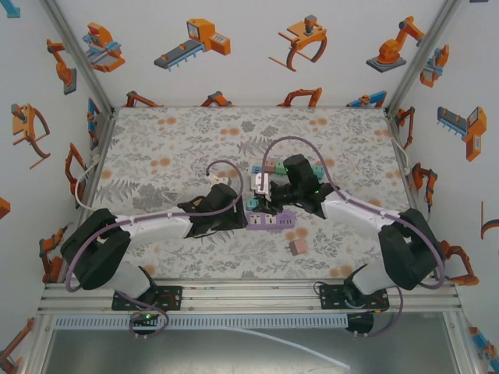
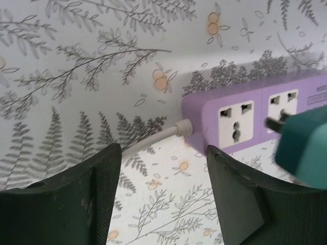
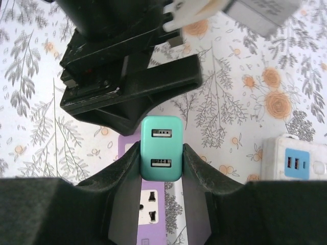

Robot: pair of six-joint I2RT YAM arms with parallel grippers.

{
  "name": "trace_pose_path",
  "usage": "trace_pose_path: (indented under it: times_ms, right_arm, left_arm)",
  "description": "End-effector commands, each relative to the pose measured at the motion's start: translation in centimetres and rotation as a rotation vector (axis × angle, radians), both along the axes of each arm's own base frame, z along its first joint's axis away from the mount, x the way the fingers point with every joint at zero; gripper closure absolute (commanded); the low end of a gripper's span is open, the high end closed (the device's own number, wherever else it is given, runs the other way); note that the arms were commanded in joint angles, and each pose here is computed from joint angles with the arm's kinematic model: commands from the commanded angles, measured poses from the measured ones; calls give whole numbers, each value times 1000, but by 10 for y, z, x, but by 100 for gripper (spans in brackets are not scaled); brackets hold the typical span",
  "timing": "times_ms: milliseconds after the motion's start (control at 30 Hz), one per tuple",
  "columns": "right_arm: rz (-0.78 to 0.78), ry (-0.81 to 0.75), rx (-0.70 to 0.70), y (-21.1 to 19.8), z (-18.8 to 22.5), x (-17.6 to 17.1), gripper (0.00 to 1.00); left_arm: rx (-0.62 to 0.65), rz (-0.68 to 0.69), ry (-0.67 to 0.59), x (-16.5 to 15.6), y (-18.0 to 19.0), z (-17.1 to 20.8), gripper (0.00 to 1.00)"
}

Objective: Pull the plug off the socket

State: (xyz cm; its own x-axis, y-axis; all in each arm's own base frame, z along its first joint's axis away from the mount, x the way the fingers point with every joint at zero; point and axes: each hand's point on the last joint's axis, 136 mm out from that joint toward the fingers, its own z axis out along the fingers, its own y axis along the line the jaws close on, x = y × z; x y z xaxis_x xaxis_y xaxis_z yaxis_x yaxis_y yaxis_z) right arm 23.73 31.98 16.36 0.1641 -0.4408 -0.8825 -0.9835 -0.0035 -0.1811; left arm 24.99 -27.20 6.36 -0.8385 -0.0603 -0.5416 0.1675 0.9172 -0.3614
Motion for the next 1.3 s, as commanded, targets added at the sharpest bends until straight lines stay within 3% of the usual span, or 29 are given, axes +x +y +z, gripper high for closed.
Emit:
trace_pose_path:
  times_ms: [0,200,400,600,733,900,1100,1267]
  right_arm:
    - [-121,21,122,-1,39,7,80]
    - [-321,172,327,-24,81,-1,81]
    - [-530,397,516,-61,110,-13,83]
    - [-638,699,539,-85,86,-41,83]
    - [-755,886,440,-95,48,-53,84]
    - [-853,1030,335,-95,3,-58,87]
    - [-904,1050,237,-81,-38,-57,89]
    - [-926,1051,160,-70,-71,-56,88]
  left_arm:
    - [14,-27,-49,0,2,28,36]
    - [-104,-150,-206,-4,-11,96,36]
    - [-179,-343,-370,-29,-10,162,34]
    - [-191,-472,-488,-58,6,199,30]
    - [-171,-565,-512,-75,13,202,25]
    - [-43,-762,-433,-100,18,182,2]
    - [23,-1051,-386,-134,11,143,3]
    - [110,-1148,-379,-141,8,119,3]
